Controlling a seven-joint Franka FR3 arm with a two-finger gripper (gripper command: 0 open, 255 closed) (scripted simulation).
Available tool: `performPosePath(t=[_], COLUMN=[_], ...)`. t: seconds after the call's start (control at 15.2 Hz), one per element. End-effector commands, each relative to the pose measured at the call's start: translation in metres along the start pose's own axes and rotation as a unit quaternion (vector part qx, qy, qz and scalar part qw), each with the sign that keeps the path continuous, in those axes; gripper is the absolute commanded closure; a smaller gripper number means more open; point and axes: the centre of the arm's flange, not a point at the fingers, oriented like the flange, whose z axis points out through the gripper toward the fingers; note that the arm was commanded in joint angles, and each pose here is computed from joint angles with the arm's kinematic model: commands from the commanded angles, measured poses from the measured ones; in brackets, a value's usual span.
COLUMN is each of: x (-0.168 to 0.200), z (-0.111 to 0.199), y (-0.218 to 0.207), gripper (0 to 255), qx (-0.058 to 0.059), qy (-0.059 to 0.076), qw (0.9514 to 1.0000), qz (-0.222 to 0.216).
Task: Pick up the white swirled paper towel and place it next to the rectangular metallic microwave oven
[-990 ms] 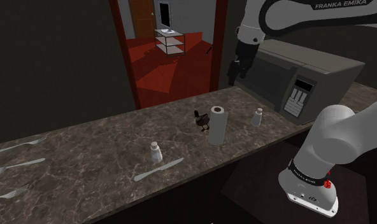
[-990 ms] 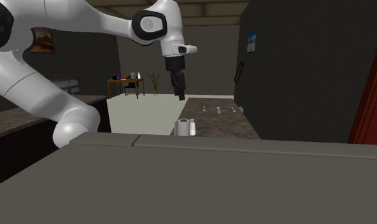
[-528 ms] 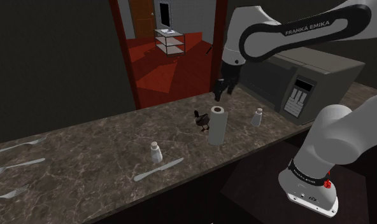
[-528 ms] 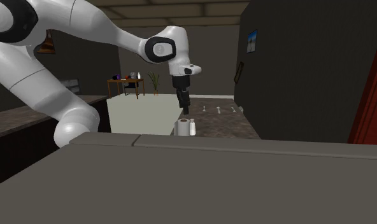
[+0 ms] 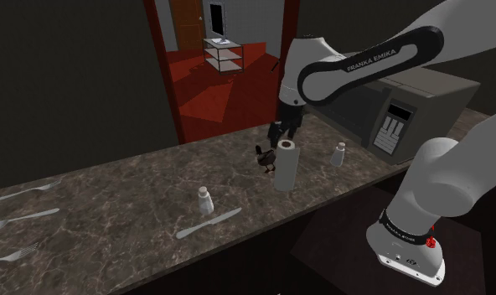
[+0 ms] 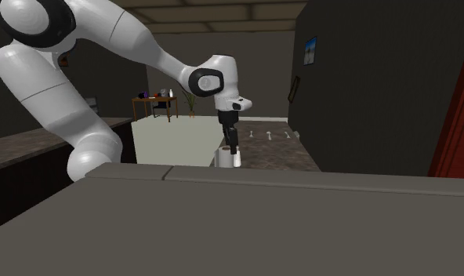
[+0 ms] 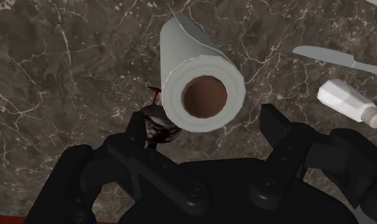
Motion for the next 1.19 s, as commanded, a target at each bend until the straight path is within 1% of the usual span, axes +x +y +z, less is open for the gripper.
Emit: performPosePath(t=[0.0,0.13,0.59,0.66,1.12], x=[-0.0005,-0.0005,-0.0005,-0.0005,-0.0005], z=[0.0110,0.0193,0.0193,0.0193,0.0192], y=[-0.0004,-0.0004,-0.0004,-0.0004,-0.0004], gripper=[0,0,0,255,255], qx=[0.000,0.000,0.000,0.000,0.000], qy=[0.000,0.000,0.000,0.000,0.000], qw=[1.0000,1.0000,1.0000,1.0000,1.0000], qz=[0.000,0.000,0.000,0.000,0.000])
